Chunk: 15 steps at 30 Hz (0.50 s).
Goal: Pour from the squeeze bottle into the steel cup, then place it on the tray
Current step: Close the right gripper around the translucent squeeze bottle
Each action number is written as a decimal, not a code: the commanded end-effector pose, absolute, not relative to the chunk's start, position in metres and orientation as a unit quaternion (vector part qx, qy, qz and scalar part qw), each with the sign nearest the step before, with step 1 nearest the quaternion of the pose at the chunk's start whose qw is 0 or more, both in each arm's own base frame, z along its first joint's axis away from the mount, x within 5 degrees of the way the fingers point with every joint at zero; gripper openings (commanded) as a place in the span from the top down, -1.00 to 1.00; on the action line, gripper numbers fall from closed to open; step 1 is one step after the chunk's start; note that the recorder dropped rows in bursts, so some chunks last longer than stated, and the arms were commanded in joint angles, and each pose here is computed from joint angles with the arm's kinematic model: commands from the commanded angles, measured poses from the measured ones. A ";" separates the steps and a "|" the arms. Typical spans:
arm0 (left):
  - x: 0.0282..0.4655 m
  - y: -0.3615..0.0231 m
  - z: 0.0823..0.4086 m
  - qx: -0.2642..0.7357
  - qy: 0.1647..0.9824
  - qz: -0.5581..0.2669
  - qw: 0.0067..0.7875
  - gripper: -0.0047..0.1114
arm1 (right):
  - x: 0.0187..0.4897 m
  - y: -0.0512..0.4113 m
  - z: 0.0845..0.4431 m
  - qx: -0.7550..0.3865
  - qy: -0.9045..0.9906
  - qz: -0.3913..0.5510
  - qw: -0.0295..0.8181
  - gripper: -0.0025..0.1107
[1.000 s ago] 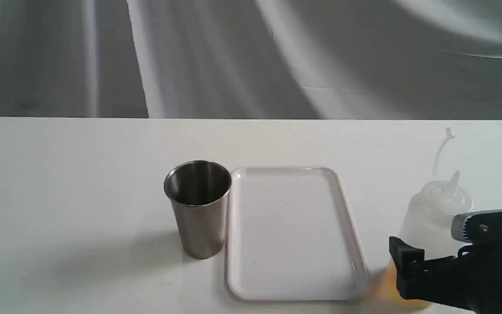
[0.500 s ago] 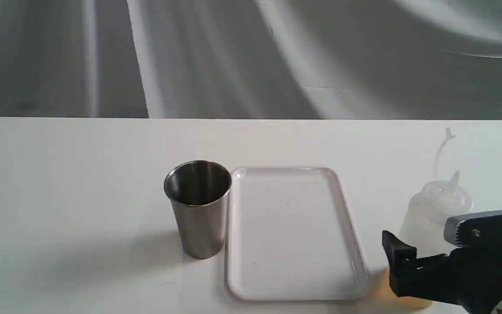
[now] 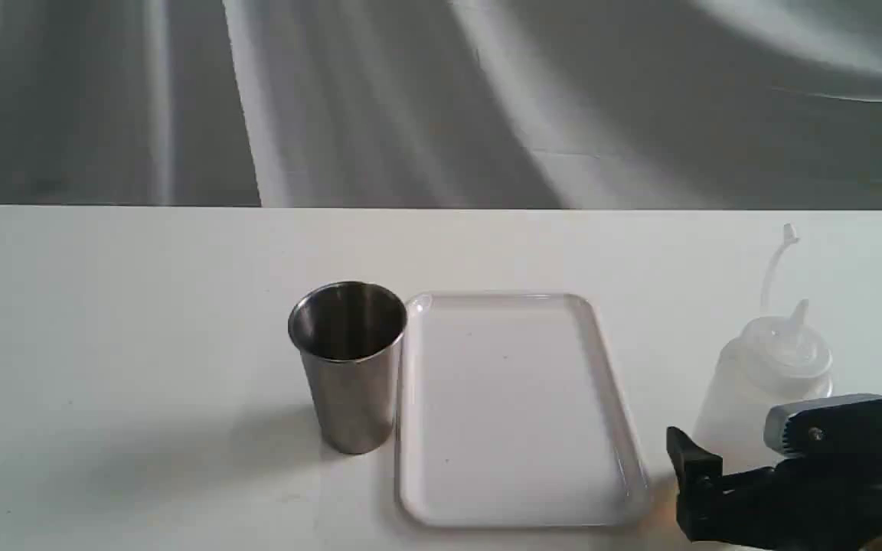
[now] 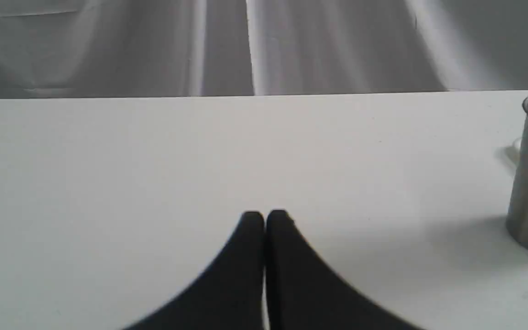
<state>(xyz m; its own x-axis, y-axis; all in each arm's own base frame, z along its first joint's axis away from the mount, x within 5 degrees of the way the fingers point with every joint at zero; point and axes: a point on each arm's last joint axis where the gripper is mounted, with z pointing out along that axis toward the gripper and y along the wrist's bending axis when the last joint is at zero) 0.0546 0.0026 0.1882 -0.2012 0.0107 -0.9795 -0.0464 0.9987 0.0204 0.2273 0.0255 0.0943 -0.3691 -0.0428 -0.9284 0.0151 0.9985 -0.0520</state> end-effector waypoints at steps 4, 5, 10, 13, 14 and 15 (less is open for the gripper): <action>0.055 0.002 0.188 -0.010 0.773 0.019 0.634 0.92 | 0.226 0.026 0.082 -0.011 0.838 -0.027 0.545 -0.90; 0.055 0.002 0.188 -0.010 0.773 0.019 0.634 0.92 | 0.225 0.026 0.080 -0.011 0.840 -0.027 0.541 -0.90; 0.055 0.002 0.188 -0.010 0.773 0.018 0.634 0.92 | 0.235 0.028 0.082 -0.001 0.832 -0.020 0.554 -0.90; 0.055 0.002 0.188 -0.010 0.773 0.018 0.634 0.92 | 0.243 0.029 0.085 0.001 0.824 -0.017 0.566 -0.90; 0.055 0.002 0.188 -0.010 0.773 0.018 0.634 0.92 | 0.245 0.030 0.086 0.001 0.823 -0.017 0.568 -0.90; 0.055 0.002 0.188 -0.010 0.773 0.018 0.634 0.92 | 0.247 0.030 0.087 0.002 0.820 -0.017 0.571 -0.90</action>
